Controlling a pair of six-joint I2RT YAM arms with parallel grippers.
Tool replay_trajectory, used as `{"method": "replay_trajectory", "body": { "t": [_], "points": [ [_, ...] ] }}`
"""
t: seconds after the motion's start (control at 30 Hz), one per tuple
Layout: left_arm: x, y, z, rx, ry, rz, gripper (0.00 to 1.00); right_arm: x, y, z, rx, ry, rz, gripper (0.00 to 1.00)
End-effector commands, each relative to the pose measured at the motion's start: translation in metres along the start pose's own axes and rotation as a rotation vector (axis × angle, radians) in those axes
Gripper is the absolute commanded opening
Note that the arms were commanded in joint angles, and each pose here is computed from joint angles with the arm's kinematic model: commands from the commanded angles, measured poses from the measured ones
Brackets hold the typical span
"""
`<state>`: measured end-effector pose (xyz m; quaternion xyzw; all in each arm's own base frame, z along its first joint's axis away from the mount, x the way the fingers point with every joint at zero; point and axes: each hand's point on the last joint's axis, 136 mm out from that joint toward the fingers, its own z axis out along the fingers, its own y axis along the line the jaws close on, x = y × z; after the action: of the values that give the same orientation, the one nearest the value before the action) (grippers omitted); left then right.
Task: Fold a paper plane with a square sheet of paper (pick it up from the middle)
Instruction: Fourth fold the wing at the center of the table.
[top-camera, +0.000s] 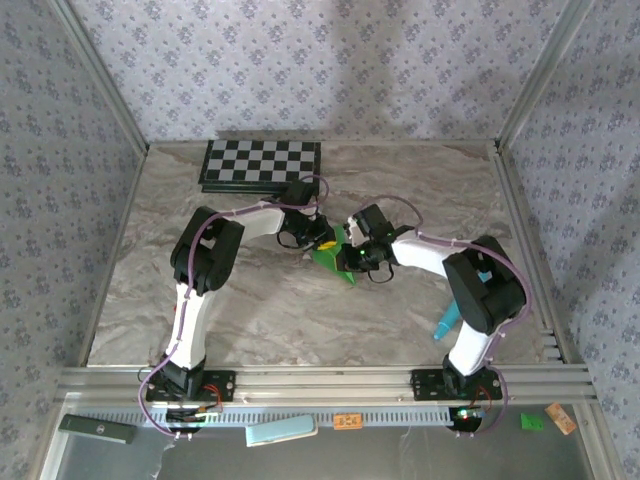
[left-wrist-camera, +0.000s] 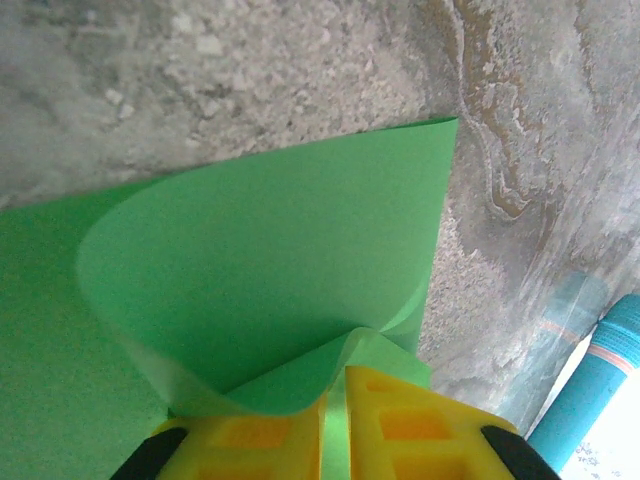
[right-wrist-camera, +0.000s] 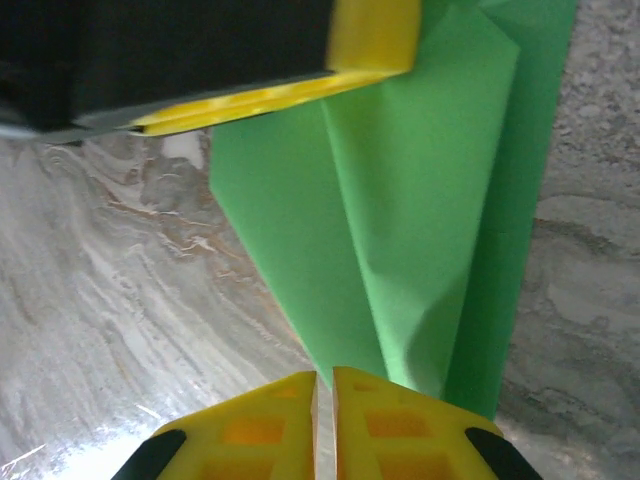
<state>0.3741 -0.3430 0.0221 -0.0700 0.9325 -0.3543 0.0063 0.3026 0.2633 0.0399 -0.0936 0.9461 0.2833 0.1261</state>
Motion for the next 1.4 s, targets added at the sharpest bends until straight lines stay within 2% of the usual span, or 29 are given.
{"method": "replay_trajectory", "body": {
  "t": [0.0,0.3,0.7,0.83,1.03,1.13,1.37],
  "points": [
    [0.012,0.062,0.022,-0.187,0.032,-0.105,0.15,-0.008,0.000,0.005,0.001,-0.002,0.031,0.13],
    [0.013,0.064,0.022,-0.191,0.035,-0.106,0.15,0.000,-0.020,0.009,0.051,0.022,0.072,0.13],
    [0.011,0.060,0.022,-0.181,0.035,-0.092,0.15,0.010,-0.035,0.010,0.027,0.040,0.141,0.13],
    [0.004,0.032,0.013,-0.103,0.023,-0.033,0.16,0.017,-0.042,0.012,0.023,0.063,0.161,0.12],
    [-0.007,-0.039,-0.024,0.099,-0.047,0.112,0.22,0.028,-0.049,0.013,0.029,0.105,0.171,0.12],
    [0.000,-0.050,-0.033,0.146,-0.055,0.146,0.23,0.030,-0.049,0.013,0.021,0.119,0.170,0.12],
    [0.030,-0.045,-0.020,0.152,-0.002,0.188,0.16,0.028,-0.046,0.015,0.005,0.135,0.160,0.12]
  ]
}}
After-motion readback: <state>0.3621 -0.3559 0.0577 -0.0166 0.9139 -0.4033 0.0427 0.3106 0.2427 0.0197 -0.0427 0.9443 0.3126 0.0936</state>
